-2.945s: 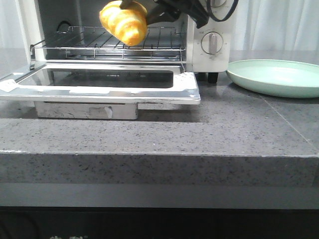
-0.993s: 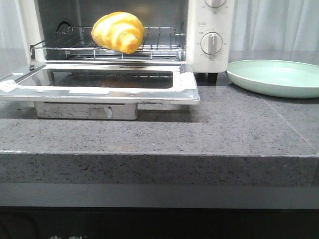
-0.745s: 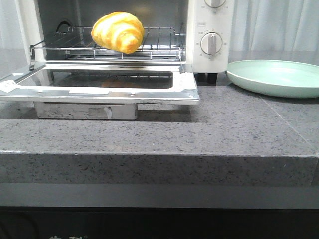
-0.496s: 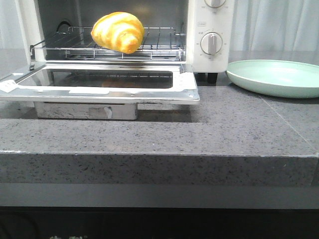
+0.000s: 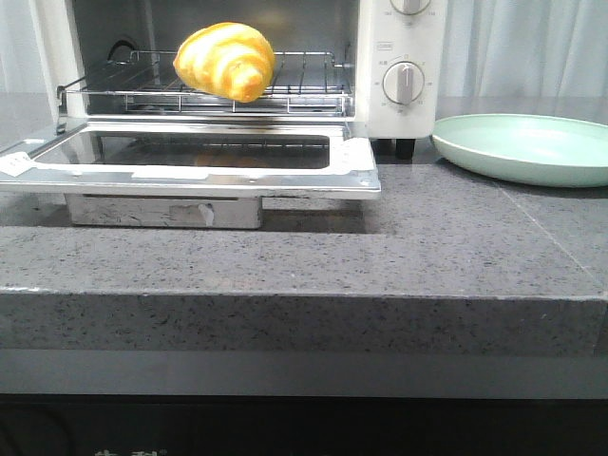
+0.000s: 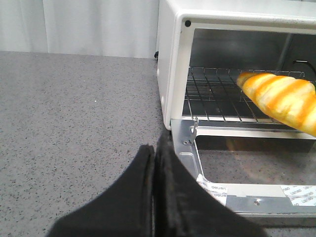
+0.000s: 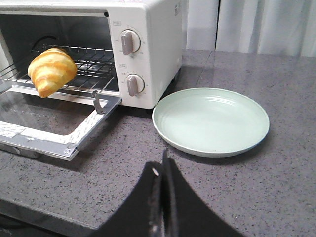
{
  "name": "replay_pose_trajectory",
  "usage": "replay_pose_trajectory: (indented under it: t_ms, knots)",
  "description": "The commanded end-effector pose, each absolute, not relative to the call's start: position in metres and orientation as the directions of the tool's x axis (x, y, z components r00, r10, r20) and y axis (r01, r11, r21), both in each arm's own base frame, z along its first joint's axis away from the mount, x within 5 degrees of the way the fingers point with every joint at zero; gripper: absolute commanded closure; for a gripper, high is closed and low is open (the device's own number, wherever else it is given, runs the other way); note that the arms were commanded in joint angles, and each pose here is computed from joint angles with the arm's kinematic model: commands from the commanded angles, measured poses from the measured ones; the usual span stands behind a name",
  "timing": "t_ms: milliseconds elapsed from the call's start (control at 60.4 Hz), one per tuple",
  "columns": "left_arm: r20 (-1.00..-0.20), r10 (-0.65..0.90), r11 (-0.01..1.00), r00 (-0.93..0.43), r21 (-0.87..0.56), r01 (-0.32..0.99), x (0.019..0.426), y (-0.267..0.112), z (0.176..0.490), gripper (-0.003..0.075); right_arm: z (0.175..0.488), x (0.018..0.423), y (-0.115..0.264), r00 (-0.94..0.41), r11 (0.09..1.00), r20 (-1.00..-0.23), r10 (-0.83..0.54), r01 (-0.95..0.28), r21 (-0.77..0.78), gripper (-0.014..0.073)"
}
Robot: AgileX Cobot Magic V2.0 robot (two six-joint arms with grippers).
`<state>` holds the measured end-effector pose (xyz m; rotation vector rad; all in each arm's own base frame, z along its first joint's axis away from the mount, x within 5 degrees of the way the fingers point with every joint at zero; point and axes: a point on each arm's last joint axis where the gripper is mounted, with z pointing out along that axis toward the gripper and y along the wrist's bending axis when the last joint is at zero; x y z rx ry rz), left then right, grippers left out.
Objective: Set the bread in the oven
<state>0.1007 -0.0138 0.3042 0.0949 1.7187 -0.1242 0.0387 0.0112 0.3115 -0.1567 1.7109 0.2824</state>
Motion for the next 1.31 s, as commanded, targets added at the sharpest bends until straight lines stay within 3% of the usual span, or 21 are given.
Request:
replay_pose_trajectory:
  t_ms: [0,331,695,1059,1291]
  knots:
    - [-0.998,-0.030,0.992,-0.051,-0.036,0.125,0.102,-0.013,0.320,0.0741,0.326,0.039,0.011,-0.062,0.961,-0.996,0.069,-0.263,0.083,0.0656]
    - [-0.999,0.007,0.993,-0.033,0.003,0.122,0.091,-0.011,0.309,0.0741,0.326,0.039,0.011,-0.063,0.961,-0.996,0.068,-0.263,0.083,0.0656]
    - [-0.999,-0.020,1.000,0.050,-0.019,0.023,0.044,-0.002,0.252,0.0741,0.326,0.039,0.011,-0.063,0.961,-0.996,0.068,-0.263,0.083,0.0656]
    - [-0.999,-0.025,1.000,-0.023,-0.024,-0.006,0.055,0.000,0.200,0.0741,0.325,0.039,0.011,-0.067,0.961,-0.995,0.067,-0.263,0.083,0.0656]
    - [-0.999,-0.025,1.000,-0.022,-0.024,-0.006,0.055,0.000,0.200,0.0741,0.325,0.039,0.011,-0.068,0.961,-0.995,0.067,-0.263,0.083,0.0656]
